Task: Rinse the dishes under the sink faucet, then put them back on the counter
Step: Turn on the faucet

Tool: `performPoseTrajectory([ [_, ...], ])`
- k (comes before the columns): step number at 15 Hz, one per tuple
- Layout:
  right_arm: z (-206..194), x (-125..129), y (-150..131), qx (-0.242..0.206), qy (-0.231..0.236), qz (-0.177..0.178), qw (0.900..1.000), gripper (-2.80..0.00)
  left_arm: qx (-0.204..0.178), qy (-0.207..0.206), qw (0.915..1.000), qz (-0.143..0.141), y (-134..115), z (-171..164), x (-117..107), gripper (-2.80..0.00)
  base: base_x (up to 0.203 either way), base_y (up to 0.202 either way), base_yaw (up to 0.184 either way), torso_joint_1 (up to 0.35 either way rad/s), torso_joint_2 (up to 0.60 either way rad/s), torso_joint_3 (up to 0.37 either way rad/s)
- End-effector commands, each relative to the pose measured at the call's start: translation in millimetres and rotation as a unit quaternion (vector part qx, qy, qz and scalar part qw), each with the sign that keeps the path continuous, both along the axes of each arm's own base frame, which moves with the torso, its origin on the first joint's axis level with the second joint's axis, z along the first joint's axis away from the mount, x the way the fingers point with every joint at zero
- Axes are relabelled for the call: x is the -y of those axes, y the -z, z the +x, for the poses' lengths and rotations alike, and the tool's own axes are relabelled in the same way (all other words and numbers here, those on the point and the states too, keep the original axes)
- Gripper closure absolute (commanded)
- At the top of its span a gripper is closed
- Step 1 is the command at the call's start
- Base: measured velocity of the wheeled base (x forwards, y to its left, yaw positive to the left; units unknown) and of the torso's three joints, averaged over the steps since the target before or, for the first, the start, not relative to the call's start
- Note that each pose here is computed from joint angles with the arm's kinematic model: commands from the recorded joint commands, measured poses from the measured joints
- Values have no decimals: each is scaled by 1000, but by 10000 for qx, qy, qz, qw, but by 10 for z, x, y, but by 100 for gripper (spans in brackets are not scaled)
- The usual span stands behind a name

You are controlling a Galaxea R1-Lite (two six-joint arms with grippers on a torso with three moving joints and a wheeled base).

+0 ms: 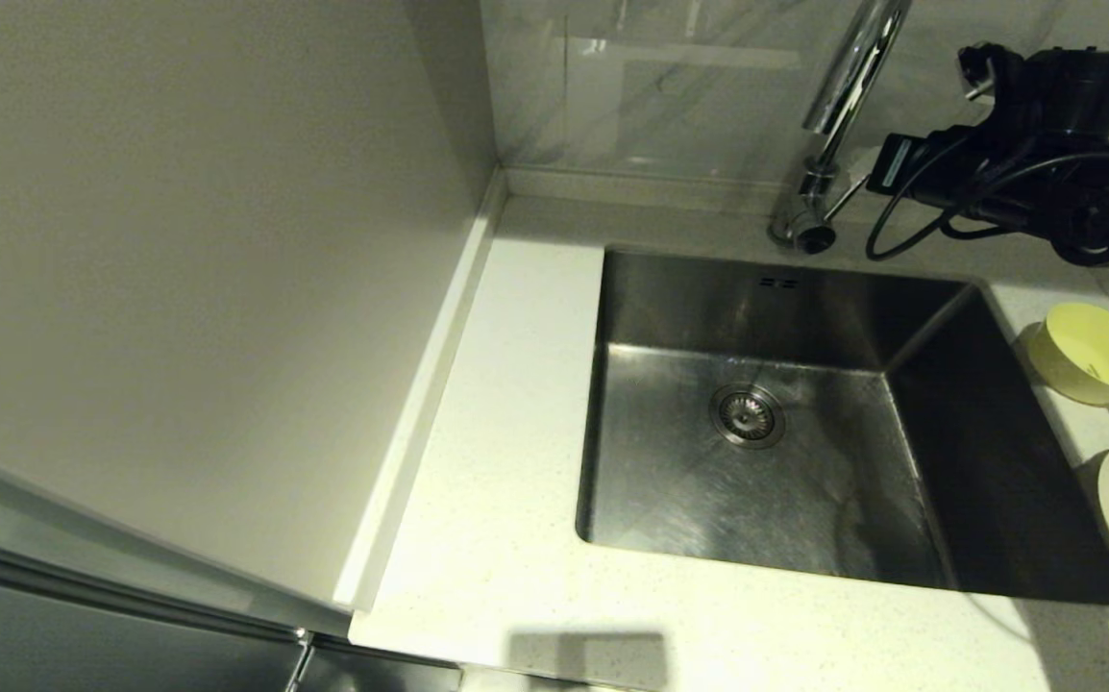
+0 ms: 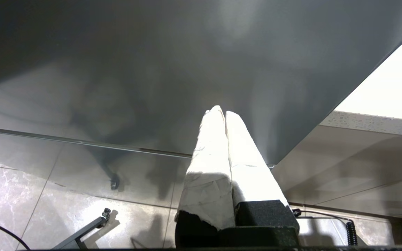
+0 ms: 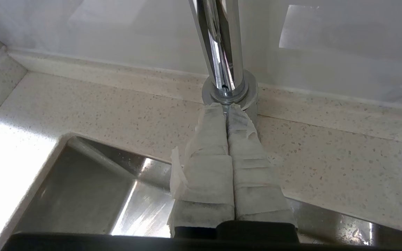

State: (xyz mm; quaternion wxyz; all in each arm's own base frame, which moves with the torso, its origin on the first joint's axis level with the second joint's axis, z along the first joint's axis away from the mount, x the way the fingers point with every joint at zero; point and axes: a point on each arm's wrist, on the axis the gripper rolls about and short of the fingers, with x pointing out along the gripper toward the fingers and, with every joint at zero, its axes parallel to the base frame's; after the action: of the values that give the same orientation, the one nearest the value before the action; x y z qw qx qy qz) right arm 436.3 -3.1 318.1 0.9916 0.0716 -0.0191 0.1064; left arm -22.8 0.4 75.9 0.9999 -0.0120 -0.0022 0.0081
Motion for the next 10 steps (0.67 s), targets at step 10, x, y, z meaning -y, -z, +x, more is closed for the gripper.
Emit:
performPoseTrajectory([
  [10,-120,342,106,-588,-150,-544,9967,0,9,-4,10000,-3,0,-1,0,0,0,0,0,0,0,0],
])
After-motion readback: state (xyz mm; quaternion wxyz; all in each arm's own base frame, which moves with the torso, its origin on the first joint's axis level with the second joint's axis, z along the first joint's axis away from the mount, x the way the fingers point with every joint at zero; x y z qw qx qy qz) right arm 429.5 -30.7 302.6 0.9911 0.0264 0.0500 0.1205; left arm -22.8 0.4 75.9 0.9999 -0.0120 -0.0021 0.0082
